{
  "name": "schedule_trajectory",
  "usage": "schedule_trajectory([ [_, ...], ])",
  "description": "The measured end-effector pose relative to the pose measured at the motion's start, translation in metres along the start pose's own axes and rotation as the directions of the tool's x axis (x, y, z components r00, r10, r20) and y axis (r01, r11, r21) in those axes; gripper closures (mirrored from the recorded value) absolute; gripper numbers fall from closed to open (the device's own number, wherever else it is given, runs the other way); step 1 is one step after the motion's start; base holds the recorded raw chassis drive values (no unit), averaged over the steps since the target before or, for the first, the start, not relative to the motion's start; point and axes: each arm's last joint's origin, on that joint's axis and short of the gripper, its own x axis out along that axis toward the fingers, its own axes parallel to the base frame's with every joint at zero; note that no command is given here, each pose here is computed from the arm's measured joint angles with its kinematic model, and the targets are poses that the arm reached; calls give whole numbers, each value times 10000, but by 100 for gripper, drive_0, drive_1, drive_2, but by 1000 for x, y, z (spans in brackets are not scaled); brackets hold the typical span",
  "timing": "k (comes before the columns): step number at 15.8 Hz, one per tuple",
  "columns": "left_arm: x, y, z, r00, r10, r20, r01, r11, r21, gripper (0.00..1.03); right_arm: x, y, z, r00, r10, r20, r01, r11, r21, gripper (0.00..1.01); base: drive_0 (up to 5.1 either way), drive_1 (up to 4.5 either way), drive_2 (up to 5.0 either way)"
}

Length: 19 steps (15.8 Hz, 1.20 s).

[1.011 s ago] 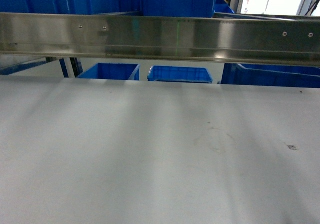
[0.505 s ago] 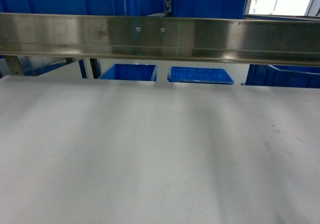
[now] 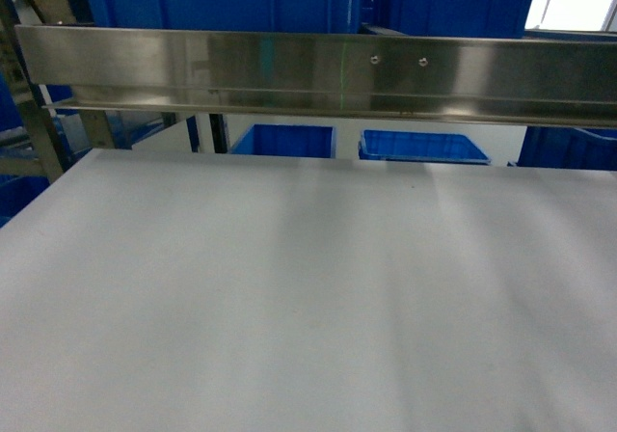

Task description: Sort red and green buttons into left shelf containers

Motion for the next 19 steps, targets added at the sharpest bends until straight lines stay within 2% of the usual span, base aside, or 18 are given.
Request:
schedule_trajectory([
  [19, 0, 0, 0, 10000, 0, 21, 0, 10000, -6, 76, 0, 0, 0, 10000, -7, 11, 7, 10000, 3, 75, -498, 247, 247],
])
